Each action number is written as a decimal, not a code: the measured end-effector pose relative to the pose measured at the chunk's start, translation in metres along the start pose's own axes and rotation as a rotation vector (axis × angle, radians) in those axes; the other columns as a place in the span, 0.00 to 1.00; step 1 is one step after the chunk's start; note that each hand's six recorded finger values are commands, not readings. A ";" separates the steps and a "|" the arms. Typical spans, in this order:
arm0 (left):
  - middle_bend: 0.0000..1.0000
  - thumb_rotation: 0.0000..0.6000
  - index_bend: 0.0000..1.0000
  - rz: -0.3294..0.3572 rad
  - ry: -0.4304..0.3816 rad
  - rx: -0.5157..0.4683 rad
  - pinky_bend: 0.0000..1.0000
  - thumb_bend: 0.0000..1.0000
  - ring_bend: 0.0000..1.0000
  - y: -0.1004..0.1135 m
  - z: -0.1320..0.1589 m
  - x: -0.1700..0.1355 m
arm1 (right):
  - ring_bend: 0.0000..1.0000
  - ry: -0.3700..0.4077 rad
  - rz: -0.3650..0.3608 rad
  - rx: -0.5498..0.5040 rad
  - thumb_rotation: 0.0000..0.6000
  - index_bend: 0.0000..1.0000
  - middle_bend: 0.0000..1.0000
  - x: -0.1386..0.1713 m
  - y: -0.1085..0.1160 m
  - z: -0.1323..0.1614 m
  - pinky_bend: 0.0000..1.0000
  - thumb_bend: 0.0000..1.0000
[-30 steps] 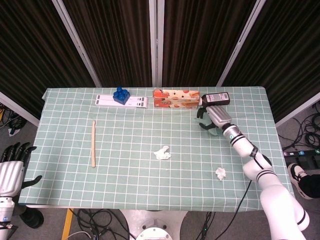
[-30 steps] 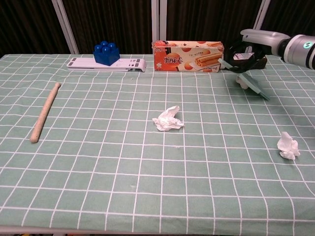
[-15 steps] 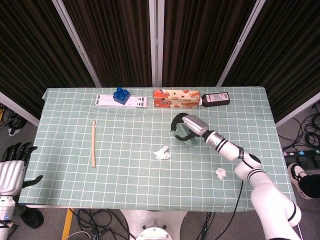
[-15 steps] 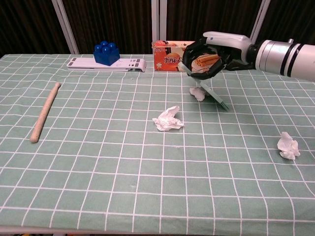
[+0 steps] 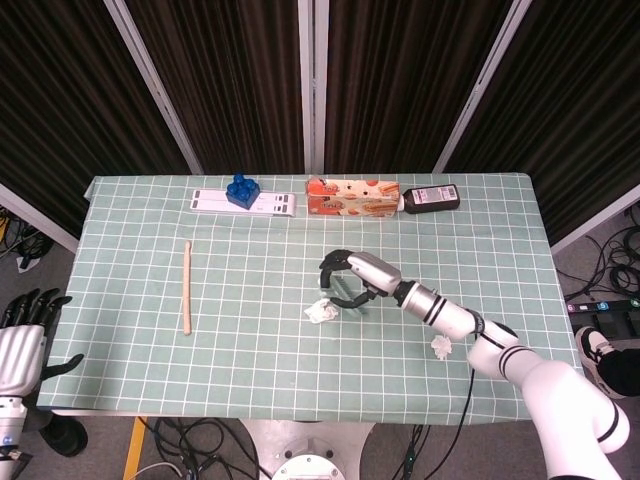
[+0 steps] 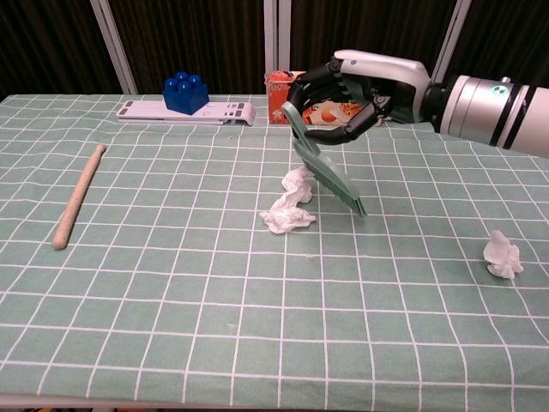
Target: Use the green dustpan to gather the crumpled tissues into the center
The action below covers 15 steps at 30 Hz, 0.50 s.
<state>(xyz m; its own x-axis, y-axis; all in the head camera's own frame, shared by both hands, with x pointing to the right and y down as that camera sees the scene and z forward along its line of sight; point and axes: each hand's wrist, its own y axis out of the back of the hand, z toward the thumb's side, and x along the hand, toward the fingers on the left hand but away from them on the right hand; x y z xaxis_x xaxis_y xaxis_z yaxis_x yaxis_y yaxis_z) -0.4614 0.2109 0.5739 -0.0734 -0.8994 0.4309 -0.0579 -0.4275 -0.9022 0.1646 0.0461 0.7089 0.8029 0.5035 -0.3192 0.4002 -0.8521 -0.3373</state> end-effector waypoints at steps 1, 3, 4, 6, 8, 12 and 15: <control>0.11 1.00 0.19 0.001 -0.002 -0.002 0.10 0.00 0.06 0.000 0.000 0.000 | 0.23 0.005 -0.010 -0.013 1.00 0.64 0.54 0.003 0.002 0.002 0.16 0.38; 0.11 1.00 0.19 0.002 -0.005 -0.006 0.10 0.00 0.06 0.000 -0.001 0.000 | 0.23 0.012 -0.040 -0.036 1.00 0.64 0.54 0.012 0.009 0.007 0.16 0.39; 0.11 1.00 0.19 0.003 -0.007 -0.007 0.10 0.00 0.06 0.000 -0.002 0.000 | 0.23 0.012 -0.055 -0.041 1.00 0.64 0.54 0.017 0.012 0.009 0.16 0.40; 0.11 1.00 0.19 0.005 -0.011 -0.010 0.10 0.00 0.06 0.000 -0.003 0.000 | 0.23 0.007 -0.091 -0.048 1.00 0.64 0.54 0.029 0.019 0.013 0.16 0.40; 0.11 1.00 0.19 0.005 -0.014 -0.013 0.10 0.00 0.06 0.000 -0.004 0.000 | 0.23 -0.008 -0.124 -0.058 1.00 0.64 0.54 0.043 0.024 0.016 0.16 0.40; 0.11 1.00 0.19 0.000 -0.019 -0.020 0.10 0.00 0.06 -0.002 -0.006 0.001 | 0.23 -0.065 -0.184 -0.073 1.00 0.64 0.54 0.081 0.026 0.022 0.16 0.41; 0.11 1.00 0.19 -0.005 -0.027 -0.026 0.10 0.00 0.06 -0.004 -0.006 0.003 | 0.23 -0.136 -0.240 -0.081 1.00 0.64 0.54 0.117 0.024 0.025 0.16 0.41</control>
<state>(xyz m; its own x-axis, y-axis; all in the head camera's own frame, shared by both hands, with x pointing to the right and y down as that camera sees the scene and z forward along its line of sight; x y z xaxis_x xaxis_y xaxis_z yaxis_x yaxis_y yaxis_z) -0.4671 0.2109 0.5791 -0.0463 -0.8993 0.4348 -0.0840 -0.4302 -0.8988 0.2568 0.0887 0.6410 0.6164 0.7023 -0.3562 0.6103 -0.7119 -0.3476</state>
